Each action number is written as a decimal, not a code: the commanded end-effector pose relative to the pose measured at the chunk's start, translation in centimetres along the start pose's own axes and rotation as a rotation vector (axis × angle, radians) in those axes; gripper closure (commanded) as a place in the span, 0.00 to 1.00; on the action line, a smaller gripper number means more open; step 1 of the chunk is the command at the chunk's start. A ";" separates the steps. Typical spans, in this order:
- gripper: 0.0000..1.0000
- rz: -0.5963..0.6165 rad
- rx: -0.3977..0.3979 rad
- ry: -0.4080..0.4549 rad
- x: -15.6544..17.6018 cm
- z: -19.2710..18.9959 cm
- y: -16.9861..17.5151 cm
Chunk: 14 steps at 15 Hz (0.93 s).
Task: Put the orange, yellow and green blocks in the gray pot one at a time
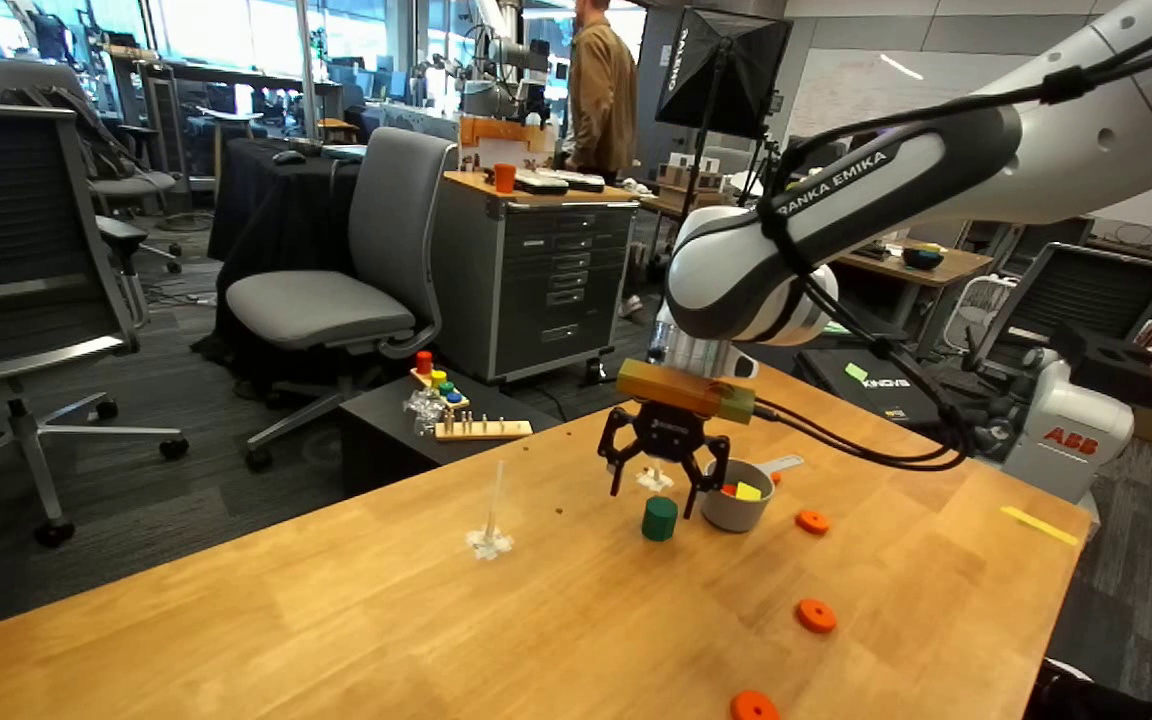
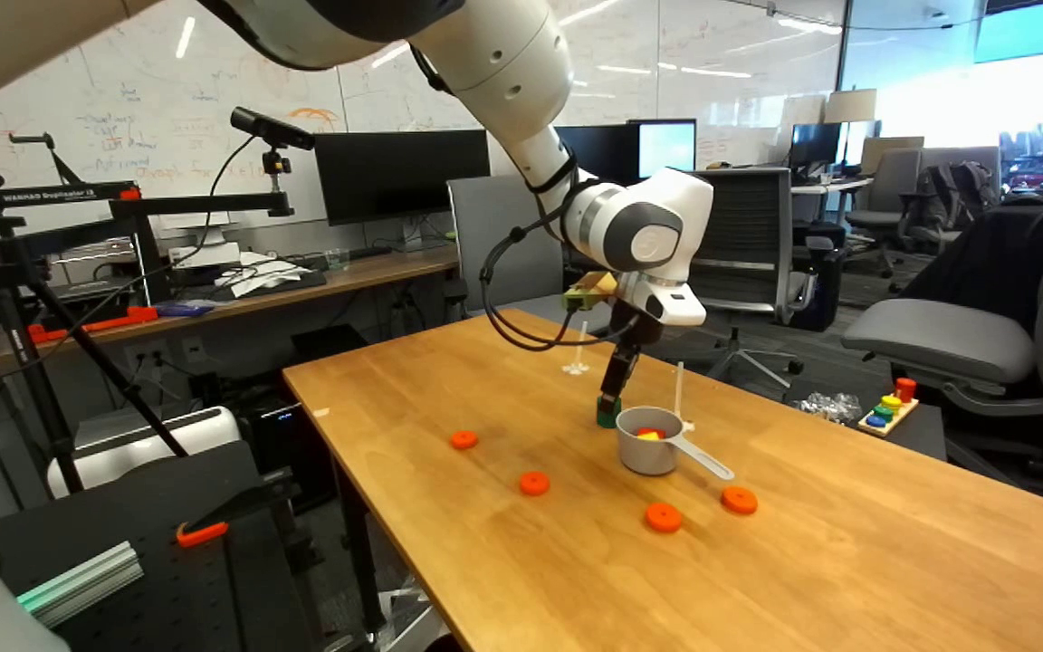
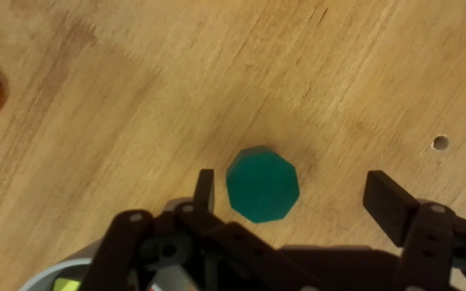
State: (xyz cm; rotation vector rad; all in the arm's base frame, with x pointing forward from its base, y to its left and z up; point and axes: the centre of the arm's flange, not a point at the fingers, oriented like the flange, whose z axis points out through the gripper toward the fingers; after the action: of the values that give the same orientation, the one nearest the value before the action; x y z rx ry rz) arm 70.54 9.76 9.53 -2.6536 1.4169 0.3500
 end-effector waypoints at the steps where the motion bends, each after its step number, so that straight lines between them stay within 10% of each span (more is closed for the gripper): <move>1: 0.35 -0.020 0.001 -0.006 0.1 -0.4 -0.5; 7: 0.82 -0.012 0.001 0.000 0.5 -0.5 0.1; 14: 0.80 -0.023 0.027 0.068 -1.2 -4.9 -0.3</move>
State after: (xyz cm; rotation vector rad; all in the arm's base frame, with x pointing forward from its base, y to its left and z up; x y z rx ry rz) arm 71.07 9.29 10.87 -2.6597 1.4104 0.3114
